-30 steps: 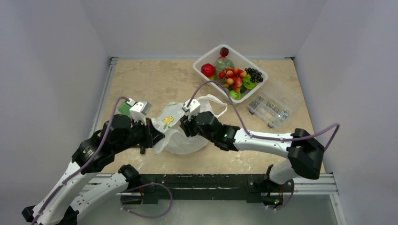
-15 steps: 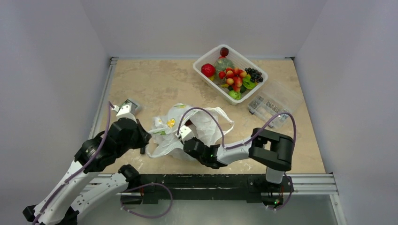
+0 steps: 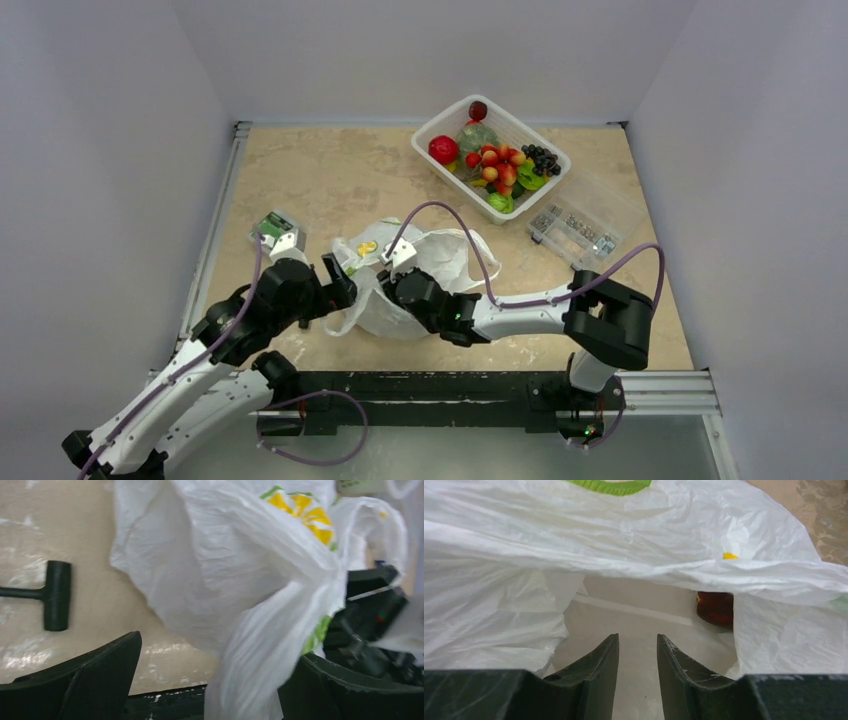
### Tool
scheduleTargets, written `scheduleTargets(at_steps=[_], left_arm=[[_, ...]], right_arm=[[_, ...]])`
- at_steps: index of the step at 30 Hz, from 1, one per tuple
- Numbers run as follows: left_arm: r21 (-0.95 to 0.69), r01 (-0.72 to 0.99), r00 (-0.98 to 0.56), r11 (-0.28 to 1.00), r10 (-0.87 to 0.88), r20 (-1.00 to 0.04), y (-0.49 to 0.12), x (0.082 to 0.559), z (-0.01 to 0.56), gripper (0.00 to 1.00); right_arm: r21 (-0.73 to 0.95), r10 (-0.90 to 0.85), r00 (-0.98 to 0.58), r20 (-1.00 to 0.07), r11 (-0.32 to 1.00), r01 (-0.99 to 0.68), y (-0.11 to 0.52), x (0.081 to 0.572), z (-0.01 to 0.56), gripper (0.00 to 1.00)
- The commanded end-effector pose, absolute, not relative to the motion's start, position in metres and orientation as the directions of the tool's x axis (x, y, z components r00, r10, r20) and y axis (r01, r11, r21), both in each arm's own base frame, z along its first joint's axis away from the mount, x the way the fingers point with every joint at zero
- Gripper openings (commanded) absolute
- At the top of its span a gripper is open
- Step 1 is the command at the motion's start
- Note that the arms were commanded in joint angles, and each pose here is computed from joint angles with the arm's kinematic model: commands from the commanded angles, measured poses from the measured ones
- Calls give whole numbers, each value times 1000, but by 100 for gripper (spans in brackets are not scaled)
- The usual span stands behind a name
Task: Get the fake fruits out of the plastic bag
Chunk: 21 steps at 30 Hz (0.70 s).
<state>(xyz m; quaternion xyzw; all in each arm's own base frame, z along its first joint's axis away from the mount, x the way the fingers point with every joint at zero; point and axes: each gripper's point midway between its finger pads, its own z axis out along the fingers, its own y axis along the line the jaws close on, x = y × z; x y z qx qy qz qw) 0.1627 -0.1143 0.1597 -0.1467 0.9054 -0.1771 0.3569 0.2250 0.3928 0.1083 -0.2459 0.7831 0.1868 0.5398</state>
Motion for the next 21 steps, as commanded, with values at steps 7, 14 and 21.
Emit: scheduleTargets(at_steps=[7, 14, 21], left_arm=[[-559, 19, -683, 829, -398, -612, -152, 177, 192, 100], [-544, 62, -689, 837, -358, -630, -168, 191, 182, 93], [-452, -19, -709, 892, -331, -622, -152, 192, 132, 24]], right_arm=[[211, -29, -354, -935, 755, -621, 420, 217, 140, 34], [237, -3, -369, -930, 762, -603, 410, 218, 141, 34], [253, 25, -393, -919, 803, -540, 385, 241, 131, 34]])
